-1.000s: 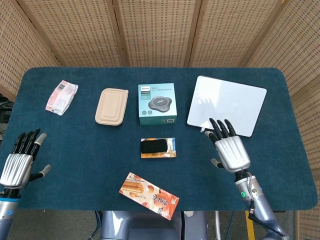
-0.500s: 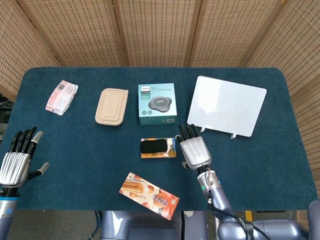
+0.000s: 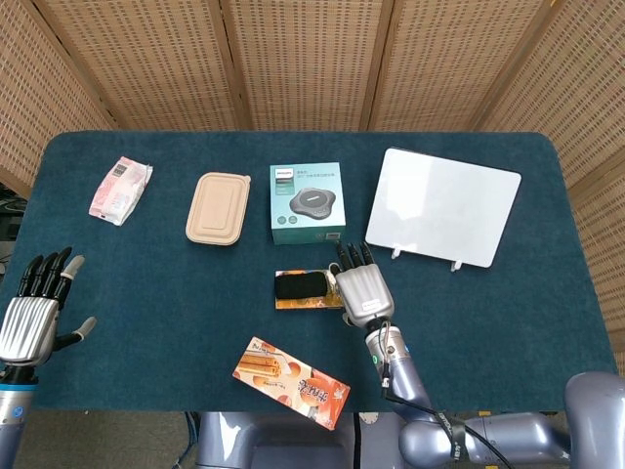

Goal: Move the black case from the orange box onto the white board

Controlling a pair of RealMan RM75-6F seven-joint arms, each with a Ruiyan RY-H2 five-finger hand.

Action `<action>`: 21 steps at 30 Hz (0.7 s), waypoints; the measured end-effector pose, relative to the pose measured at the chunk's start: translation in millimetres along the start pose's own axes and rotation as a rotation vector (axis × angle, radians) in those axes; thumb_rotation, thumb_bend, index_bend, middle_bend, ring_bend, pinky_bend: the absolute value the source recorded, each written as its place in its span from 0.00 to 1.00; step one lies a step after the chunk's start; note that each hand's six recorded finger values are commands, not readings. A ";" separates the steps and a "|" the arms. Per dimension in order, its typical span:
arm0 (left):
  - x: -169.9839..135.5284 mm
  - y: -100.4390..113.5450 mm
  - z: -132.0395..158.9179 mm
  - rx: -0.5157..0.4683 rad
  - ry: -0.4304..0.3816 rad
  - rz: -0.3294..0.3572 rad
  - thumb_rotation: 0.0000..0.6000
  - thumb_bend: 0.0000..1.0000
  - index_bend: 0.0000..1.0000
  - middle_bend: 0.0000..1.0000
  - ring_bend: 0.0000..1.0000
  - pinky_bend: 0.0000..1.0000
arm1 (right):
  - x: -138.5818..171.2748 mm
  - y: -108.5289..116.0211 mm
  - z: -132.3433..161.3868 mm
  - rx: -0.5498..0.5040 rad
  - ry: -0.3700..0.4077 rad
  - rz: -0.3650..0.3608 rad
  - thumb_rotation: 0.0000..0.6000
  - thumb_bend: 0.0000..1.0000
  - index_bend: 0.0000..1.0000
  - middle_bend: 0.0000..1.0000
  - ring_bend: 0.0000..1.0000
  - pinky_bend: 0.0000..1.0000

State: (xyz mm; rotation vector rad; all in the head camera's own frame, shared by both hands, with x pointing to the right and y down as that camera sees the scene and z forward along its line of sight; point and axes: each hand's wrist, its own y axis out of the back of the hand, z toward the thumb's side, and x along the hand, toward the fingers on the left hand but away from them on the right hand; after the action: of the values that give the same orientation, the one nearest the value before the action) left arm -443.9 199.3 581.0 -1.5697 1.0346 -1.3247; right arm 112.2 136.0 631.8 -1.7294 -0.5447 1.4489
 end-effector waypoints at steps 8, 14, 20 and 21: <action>1.3 -0.7 -1.5 -0.001 0.006 -0.003 1.00 0.23 0.00 0.00 0.00 0.00 | -7.5 3.3 17.4 0.039 0.001 0.004 1.00 0.16 0.28 0.00 0.00 0.00; 2.7 -3.0 -1.9 -0.003 0.007 -0.014 1.00 0.23 0.00 0.00 0.00 0.00 | -13.9 1.3 27.4 0.051 -0.014 0.021 1.00 0.16 0.28 0.00 0.00 0.00; 4.2 -4.4 -2.0 -0.001 0.007 -0.020 1.00 0.23 0.00 0.00 0.00 0.00 | -22.8 2.3 34.5 0.029 -0.025 0.033 1.00 0.16 0.28 0.00 0.00 0.00; 4.5 -4.5 -2.5 -0.001 0.009 -0.020 1.00 0.23 0.00 0.00 0.00 0.00 | -24.4 2.5 35.4 0.026 -0.026 0.034 1.00 0.16 0.28 0.00 0.00 0.00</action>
State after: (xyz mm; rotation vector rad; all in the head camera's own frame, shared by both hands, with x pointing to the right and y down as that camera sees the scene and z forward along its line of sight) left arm -445.5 196.4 587.0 -1.5800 1.0282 -1.3460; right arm 71.8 126.7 643.8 -1.7088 -0.5106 1.4980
